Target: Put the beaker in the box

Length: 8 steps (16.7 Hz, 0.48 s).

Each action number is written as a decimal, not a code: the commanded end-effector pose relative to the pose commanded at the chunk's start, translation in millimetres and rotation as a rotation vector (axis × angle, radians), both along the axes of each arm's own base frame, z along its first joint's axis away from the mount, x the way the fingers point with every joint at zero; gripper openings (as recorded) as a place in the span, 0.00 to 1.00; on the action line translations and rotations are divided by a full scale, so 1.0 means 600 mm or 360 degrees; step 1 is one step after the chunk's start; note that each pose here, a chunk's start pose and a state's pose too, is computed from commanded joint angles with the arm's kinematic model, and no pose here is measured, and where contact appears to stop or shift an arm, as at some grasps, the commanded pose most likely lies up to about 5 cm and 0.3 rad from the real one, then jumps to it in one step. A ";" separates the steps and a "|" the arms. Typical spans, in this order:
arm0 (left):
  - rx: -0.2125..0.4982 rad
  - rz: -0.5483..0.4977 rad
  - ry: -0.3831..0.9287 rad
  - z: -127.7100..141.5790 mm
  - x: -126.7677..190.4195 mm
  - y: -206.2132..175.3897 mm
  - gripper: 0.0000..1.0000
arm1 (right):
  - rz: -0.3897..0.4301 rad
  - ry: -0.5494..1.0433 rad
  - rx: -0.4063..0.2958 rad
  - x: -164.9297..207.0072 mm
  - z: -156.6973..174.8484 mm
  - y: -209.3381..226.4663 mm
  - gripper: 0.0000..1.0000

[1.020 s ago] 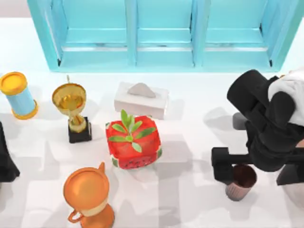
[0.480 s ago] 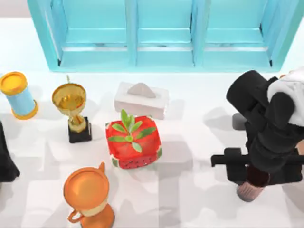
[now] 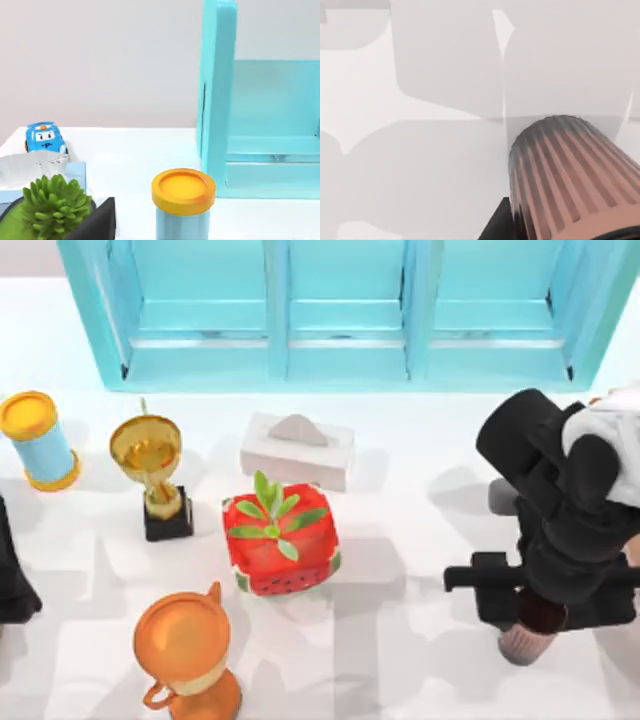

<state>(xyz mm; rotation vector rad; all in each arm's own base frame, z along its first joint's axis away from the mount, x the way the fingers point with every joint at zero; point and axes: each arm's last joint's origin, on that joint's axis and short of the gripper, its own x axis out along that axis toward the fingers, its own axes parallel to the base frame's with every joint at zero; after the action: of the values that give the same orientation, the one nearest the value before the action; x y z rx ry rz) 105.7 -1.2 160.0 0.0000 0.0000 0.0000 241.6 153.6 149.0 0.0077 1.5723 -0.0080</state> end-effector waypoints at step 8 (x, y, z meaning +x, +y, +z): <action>0.0000 0.0000 0.0000 0.000 0.000 0.000 1.00 | 0.0012 -0.0008 0.0000 0.006 0.008 0.001 0.00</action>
<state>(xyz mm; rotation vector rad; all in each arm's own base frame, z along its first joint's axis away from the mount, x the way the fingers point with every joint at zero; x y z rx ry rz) 105.7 -1.2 160.0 0.0000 0.0000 0.0000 245.3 154.4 154.1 0.0017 1.5669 -0.0017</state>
